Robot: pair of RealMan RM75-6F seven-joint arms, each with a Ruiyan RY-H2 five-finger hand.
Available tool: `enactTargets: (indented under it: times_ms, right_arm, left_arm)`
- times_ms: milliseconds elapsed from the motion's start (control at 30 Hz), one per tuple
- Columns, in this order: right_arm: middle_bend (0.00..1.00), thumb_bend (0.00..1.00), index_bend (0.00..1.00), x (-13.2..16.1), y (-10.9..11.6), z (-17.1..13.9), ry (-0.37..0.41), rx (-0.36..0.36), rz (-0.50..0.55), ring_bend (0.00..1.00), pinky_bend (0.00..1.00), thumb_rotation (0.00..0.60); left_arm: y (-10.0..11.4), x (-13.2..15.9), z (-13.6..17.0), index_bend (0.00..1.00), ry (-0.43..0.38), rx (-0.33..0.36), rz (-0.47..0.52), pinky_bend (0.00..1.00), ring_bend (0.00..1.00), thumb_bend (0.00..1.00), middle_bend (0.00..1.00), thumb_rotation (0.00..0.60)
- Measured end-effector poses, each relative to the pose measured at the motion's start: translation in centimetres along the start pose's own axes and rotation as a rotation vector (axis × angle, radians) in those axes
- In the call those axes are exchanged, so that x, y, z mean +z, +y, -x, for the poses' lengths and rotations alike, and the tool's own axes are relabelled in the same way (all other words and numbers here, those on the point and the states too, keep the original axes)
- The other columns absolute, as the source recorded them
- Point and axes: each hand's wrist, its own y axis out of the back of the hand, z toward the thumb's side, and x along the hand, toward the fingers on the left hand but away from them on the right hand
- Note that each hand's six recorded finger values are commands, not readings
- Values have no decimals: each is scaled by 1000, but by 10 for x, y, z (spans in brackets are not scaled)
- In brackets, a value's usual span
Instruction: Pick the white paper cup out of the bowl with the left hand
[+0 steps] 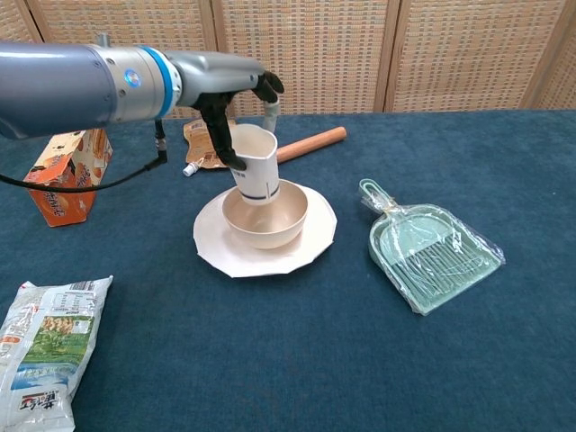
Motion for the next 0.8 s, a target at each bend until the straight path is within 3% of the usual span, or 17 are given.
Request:
enactTargets:
  times_ms: [167, 333, 500, 800]
  right_arm:
    - [0, 126, 0, 2, -1, -1, 7, 4, -2, 0, 0, 600]
    - [0, 126, 0, 3, -3, -2, 10, 11, -6, 0, 0, 600]
    - [0, 126, 0, 5, -6, -2, 14, 18, -12, 0, 0, 600]
    - [0, 126, 0, 8, -10, -3, 19, 27, -26, 0, 0, 600]
  left_arm:
    - [18, -27, 21, 453, 31, 49, -23, 0, 0, 287, 0, 600]
    - [11, -58, 44, 451, 79, 47, -26, 0, 0, 286, 0, 600]
    - [-11, -83, 61, 449, 118, 7, -13, 0, 0, 286, 0, 600]
    - [-59, -108, 63, 436, 158, -87, -25, 0, 0, 286, 0, 600]
